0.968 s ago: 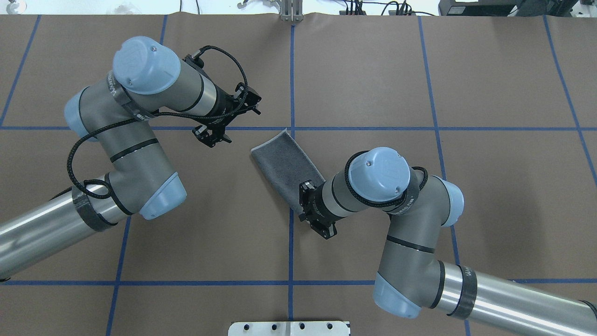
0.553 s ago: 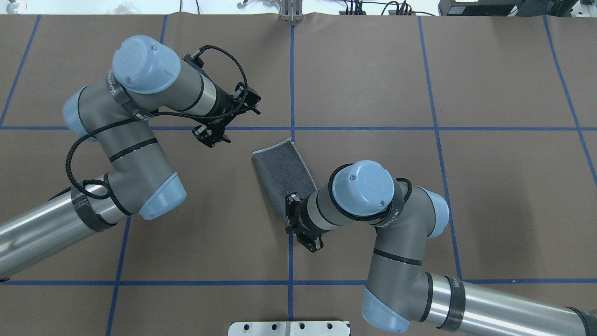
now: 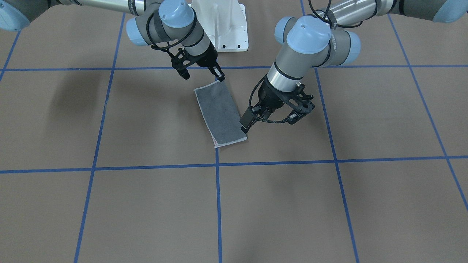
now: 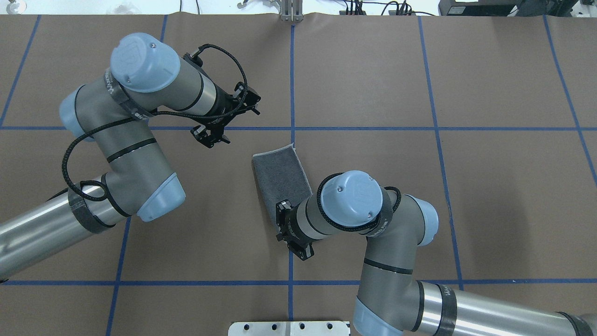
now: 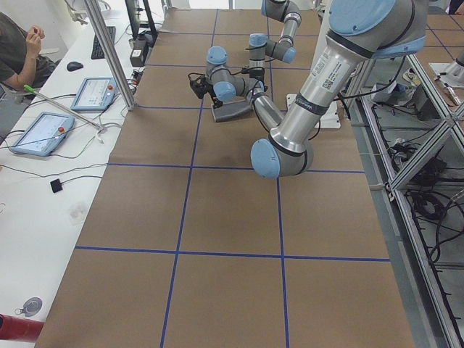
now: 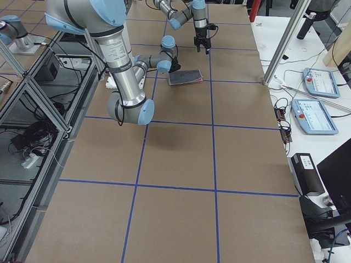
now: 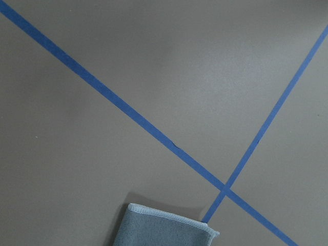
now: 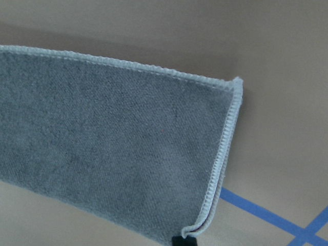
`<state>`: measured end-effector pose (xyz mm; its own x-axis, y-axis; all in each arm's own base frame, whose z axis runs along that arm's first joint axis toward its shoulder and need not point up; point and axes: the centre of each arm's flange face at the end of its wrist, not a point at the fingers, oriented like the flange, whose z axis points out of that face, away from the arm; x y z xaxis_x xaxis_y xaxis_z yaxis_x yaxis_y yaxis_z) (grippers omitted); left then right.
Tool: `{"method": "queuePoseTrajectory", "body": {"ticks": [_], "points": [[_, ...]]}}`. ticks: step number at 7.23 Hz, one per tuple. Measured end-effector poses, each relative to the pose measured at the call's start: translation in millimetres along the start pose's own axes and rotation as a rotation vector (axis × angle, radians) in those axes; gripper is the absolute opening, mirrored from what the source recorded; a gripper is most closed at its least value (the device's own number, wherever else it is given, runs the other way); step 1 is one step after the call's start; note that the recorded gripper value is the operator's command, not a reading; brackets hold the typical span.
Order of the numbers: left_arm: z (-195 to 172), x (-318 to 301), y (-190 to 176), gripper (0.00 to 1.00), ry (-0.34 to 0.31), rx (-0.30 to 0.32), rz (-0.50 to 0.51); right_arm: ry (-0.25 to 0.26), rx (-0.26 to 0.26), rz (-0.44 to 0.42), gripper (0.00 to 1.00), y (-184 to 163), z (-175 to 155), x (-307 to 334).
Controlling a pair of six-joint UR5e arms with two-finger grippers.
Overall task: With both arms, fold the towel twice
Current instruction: 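Drag the towel end toward the robot, rotating the strip, then release and lift the right gripper while the left gripper approaches the strip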
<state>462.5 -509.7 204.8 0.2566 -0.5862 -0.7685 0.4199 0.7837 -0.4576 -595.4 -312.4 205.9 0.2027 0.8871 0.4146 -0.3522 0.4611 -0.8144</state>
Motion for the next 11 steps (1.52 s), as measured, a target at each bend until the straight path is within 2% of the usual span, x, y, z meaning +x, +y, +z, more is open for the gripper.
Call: {"method": "queuePoseTrajectory", "body": {"ticks": [3,4,5,6,9,11], "points": [[1,-1,-1,1.00,-0.003,0.001,-0.001,-0.005,0.006,-0.005,0.00,9,9,-2],[1,-2,-1,1.00,-0.004,0.001,-0.001,-0.007,0.007,-0.005,0.14,11,10,-3],[2,-2,-1,1.00,-0.005,0.001,-0.001,-0.007,0.007,-0.006,0.96,14,11,-5],[2,-4,-2,1.00,-0.007,0.001,-0.002,-0.007,0.007,-0.008,1.00,14,12,-6],[1,-11,-1,1.00,-0.009,-0.002,-0.001,-0.026,0.007,-0.010,1.00,6,0,-15],[-6,-26,14,1.00,0.000,-0.017,-0.024,-0.023,-0.009,0.000,1.00,-41,-41,-37]]}}
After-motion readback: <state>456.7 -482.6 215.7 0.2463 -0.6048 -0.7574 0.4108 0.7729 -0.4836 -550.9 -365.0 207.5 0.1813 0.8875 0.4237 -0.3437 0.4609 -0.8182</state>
